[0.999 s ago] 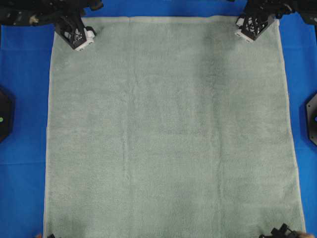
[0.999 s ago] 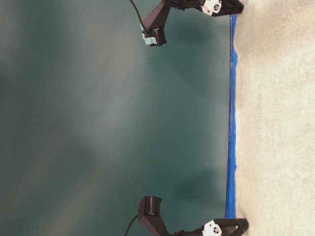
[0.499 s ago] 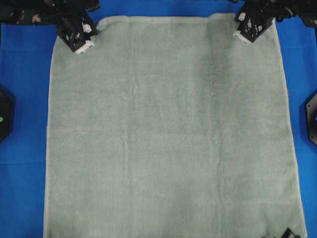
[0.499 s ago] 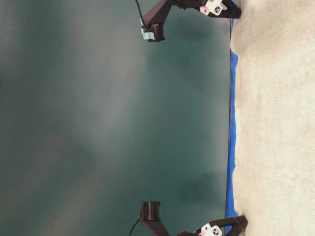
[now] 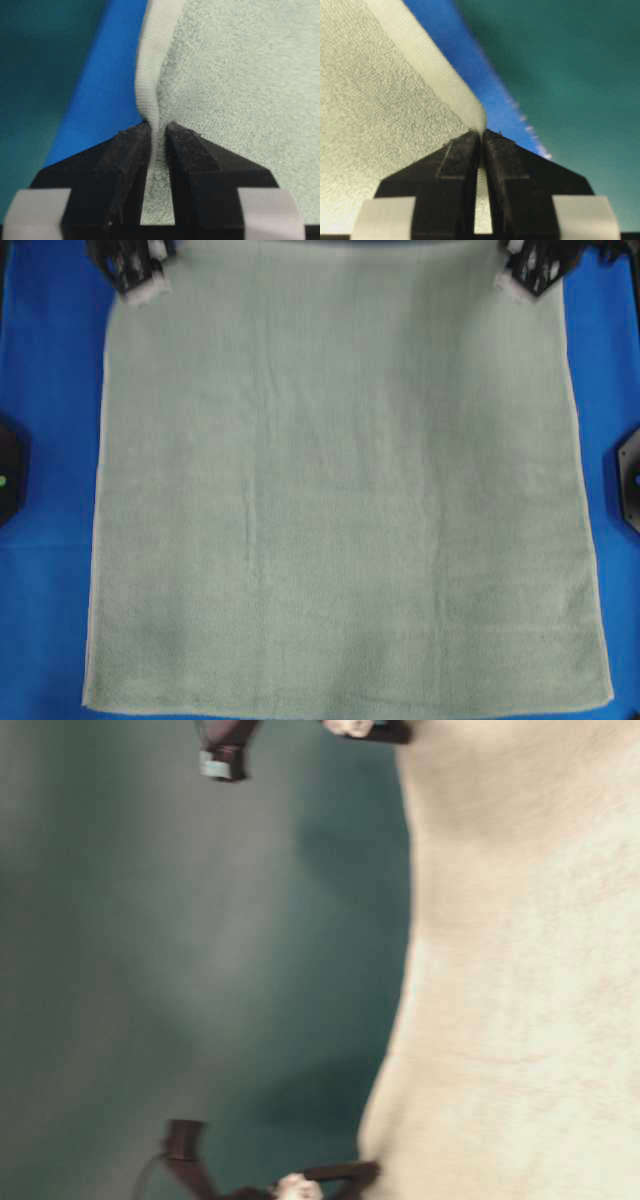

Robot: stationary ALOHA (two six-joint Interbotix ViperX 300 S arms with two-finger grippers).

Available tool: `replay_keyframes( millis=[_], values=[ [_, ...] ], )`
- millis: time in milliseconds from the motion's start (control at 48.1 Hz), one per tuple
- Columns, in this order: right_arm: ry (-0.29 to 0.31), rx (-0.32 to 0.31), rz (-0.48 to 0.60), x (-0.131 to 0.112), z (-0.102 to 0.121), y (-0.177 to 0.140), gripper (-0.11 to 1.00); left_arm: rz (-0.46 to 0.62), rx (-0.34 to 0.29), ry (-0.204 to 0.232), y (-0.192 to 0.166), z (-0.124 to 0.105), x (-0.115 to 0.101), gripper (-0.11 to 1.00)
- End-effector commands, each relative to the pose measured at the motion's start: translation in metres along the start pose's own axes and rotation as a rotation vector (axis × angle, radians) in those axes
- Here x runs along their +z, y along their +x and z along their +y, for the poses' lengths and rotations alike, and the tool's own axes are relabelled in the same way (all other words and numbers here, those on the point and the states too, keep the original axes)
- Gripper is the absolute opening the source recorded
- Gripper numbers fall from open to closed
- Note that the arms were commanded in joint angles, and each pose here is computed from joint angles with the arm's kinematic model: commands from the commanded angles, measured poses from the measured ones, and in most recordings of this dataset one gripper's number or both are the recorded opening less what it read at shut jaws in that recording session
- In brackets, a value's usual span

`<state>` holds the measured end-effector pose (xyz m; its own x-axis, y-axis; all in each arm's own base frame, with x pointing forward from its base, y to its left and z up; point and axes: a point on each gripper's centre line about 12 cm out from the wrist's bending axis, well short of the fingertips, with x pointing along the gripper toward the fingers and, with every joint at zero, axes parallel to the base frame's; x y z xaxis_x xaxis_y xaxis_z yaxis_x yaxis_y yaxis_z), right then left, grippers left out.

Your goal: Fold a bath towel.

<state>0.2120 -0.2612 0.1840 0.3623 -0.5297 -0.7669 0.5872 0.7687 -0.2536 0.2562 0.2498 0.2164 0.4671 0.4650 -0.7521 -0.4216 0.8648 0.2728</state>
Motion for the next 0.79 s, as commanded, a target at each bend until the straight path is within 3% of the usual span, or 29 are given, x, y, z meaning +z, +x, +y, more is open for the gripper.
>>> replay_keyframes(
  millis=[0, 146, 312, 416, 499, 583, 770],
  values=[
    [0.017, -0.033, -0.065, 0.017, -0.011, -0.027, 0.04, -0.043, 0.028, -0.004, -0.027, 0.012, 0.020, 0.10],
    [0.040, -0.014, -0.069, 0.012, 0.001, -0.053, 0.04, -0.009, -0.012, -0.023, -0.044, -0.001, 0.017, 0.10],
    [0.058, 0.089, -0.061, -0.009, 0.047, -0.077, 0.04, 0.008, -0.113, -0.004, -0.057, -0.053, 0.004, 0.10],
    [0.085, 0.194, -0.059, -0.025, 0.085, -0.103, 0.04, -0.003, -0.189, -0.015, -0.070, -0.092, -0.003, 0.10],
    [0.097, 0.278, -0.055, -0.038, 0.112, -0.124, 0.04, -0.019, -0.273, 0.025, -0.085, -0.126, -0.013, 0.10],
    [0.106, 0.368, -0.045, -0.052, 0.136, -0.145, 0.04, -0.050, -0.373, 0.036, -0.105, -0.164, -0.020, 0.10],
    [0.090, 0.573, 0.031, -0.089, 0.191, -0.177, 0.04, -0.031, -0.553, -0.018, -0.132, -0.230, -0.044, 0.10]
  ],
)
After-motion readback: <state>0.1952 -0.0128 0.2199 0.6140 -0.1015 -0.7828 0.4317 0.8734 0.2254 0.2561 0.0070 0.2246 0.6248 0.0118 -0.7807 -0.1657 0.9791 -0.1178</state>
